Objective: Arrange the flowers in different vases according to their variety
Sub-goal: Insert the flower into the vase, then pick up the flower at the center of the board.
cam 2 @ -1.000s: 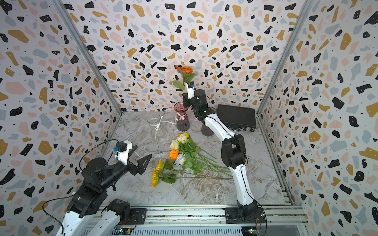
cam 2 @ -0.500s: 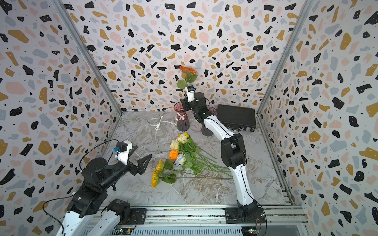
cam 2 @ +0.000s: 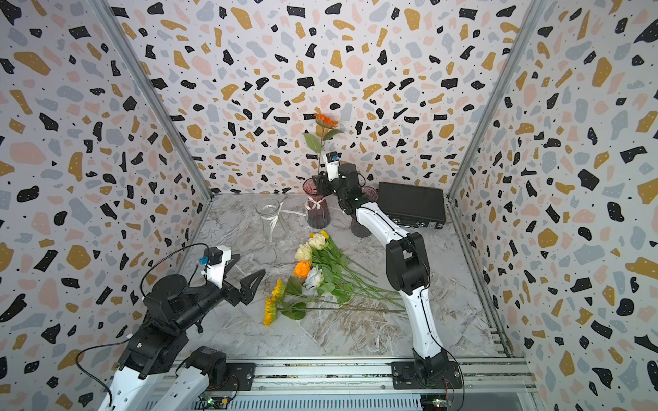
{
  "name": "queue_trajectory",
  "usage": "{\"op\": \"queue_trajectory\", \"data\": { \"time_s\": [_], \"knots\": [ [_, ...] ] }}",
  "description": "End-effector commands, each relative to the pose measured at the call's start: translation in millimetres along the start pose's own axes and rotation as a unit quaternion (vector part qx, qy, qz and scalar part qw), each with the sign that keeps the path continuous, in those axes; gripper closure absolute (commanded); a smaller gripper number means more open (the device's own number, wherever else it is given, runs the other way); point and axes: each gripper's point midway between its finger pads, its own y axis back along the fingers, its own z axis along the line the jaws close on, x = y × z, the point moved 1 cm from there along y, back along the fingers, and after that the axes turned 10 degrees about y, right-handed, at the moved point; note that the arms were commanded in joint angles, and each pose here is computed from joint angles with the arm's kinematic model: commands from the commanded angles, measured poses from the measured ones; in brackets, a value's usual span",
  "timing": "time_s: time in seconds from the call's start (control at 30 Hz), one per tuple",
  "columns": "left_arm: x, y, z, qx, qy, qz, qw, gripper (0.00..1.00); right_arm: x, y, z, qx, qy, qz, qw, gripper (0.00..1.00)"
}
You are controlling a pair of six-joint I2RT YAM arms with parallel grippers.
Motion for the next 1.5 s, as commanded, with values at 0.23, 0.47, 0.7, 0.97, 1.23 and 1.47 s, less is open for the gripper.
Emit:
{"op": "queue_trajectory", "data": {
  "time_s": [0.23,0.47,0.7,0.97,1.23,1.47],
  "knots": [
    [-13,0,-5,0.009,0.021,-0.009,1.000,0.01,-78,104,60,-0.032,0.127,-0.012,0.991,0.35],
    [-9,-8,-2,-0.014,0.091,0.078,0.993,0.00,-16,181,115,-0.099,0.177,0.143,0.969,0.38],
    [-12,6,-23,0.017,0.100,0.151,0.983,0.00,63,250,163,-0.188,0.156,0.269,0.932,0.43],
    [-39,58,-54,0.054,0.020,0.212,0.976,0.01,146,283,193,-0.231,0.152,0.389,0.879,0.49],
    [-54,92,-78,0.103,-0.041,0.144,0.983,0.00,207,280,227,-0.276,0.185,0.446,0.831,0.52],
    [-45,103,-71,0.079,-0.085,0.150,0.982,0.00,242,271,248,-0.297,0.249,0.476,0.789,0.57]
  ]
}}
